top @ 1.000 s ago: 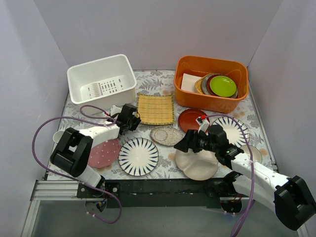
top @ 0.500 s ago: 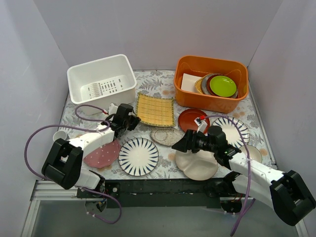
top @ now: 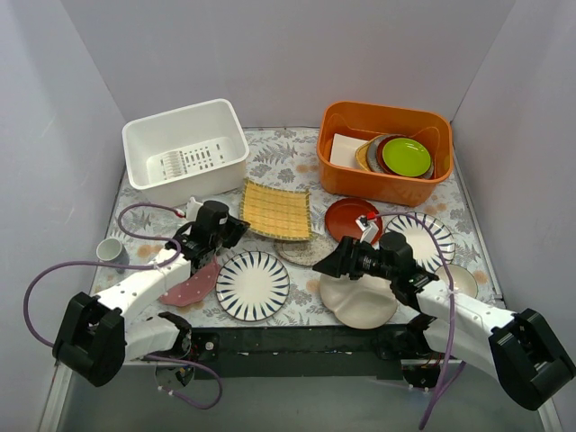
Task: Place the plates into the plastic bin on the countertop
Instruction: Pick up the plate at the center of the board.
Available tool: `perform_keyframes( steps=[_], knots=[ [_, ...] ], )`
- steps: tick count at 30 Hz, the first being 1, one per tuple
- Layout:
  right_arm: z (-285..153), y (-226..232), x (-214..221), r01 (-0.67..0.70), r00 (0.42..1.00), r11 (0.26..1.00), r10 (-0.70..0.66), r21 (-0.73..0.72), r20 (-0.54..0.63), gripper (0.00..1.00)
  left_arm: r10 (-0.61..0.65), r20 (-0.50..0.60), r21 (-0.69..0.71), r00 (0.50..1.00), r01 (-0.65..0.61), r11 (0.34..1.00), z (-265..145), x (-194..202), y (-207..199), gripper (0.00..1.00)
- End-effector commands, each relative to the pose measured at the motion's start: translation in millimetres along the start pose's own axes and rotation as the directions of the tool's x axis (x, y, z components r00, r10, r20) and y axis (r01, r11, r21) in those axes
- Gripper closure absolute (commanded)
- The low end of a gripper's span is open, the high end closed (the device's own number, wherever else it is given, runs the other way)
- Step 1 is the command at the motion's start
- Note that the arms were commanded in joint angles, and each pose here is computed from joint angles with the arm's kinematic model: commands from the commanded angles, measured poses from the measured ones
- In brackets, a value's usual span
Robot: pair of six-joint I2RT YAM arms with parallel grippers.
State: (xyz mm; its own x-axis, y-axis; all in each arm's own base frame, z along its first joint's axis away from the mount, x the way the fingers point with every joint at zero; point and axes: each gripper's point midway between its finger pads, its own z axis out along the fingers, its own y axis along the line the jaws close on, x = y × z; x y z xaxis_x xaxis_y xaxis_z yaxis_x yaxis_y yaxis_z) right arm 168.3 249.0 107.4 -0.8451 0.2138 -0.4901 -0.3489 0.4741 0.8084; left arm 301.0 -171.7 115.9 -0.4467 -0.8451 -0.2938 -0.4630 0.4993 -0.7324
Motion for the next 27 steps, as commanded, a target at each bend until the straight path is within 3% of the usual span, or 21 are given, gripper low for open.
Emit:
perform_keyframes(
  steps=[1, 5, 14, 27],
  knots=[
    [5, 6, -6, -0.022, 0.999, 0.999, 0.023, -0.038, 0.029, 0.02, -0.003, 0.009, 0.093, 1.0, 0.003, 0.996, -20, -7, -24, 1.0],
    [11, 6, -11, -0.059, 0.998, 0.997, 0.06, -0.043, 0.036, 0.02, 0.003, 0.007, 0.101, 1.0, -0.004, 0.995, -28, -8, -23, 1.0],
    [9, 22, -17, -0.206, 0.973, 0.956, 0.223, -0.207, 0.061, 0.02, 0.02, -0.004, 0.137, 1.0, -0.019, 0.99, -46, -6, -12, 1.0],
    [29, 17, -34, -0.228, 0.971, 0.967, 0.235, -0.116, 0.047, 0.02, 0.081, -0.042, 0.187, 0.996, -0.071, 0.98, -57, -1, -24, 1.0]
  ],
)
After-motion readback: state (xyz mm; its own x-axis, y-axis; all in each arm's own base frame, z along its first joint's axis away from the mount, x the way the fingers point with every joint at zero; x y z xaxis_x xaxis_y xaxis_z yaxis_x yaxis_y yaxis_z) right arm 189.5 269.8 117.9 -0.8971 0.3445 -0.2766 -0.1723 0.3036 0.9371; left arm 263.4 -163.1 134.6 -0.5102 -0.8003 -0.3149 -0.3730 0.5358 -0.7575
